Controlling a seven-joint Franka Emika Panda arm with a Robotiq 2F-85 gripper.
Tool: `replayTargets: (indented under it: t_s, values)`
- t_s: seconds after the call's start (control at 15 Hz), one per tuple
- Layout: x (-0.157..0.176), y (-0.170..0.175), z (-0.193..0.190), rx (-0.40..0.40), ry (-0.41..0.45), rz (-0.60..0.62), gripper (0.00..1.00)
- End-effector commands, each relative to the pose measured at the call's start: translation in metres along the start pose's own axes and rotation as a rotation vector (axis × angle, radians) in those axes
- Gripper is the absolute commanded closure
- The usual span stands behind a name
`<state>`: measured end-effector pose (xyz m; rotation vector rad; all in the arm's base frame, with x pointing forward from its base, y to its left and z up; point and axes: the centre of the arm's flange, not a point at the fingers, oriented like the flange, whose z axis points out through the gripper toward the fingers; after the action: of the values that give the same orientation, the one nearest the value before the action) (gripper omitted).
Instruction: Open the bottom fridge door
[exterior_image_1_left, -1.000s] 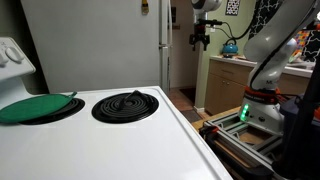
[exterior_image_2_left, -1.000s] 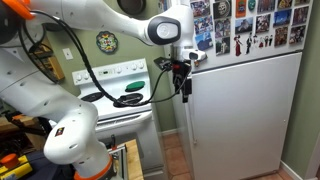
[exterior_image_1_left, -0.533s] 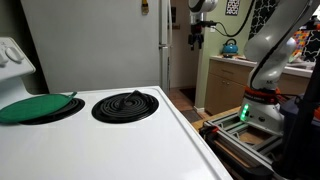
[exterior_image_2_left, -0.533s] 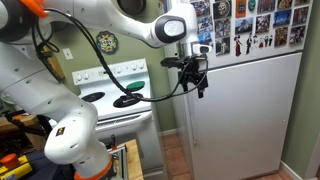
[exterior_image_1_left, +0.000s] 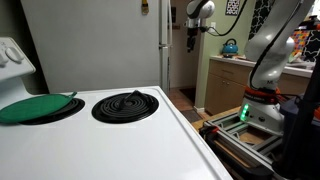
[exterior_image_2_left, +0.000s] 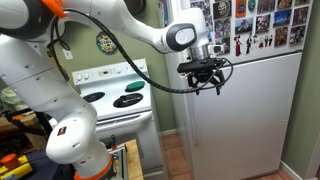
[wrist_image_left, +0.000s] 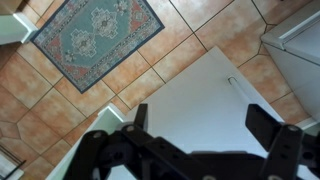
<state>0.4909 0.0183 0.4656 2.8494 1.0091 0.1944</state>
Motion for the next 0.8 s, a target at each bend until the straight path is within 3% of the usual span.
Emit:
replayTargets:
  t_s: [0.0, 0.53, 0.73]
  values:
    - [0.0014, 0.0015, 0.0036, -0.001, 0.005, -0.032, 0.0]
    - [0.005, 0.0033, 0.005, -0.001, 0.009, -0.073, 0.0]
    - [0.0074, 0.0004, 0.0067, 0.027, 0.129, -0.2, 0.0]
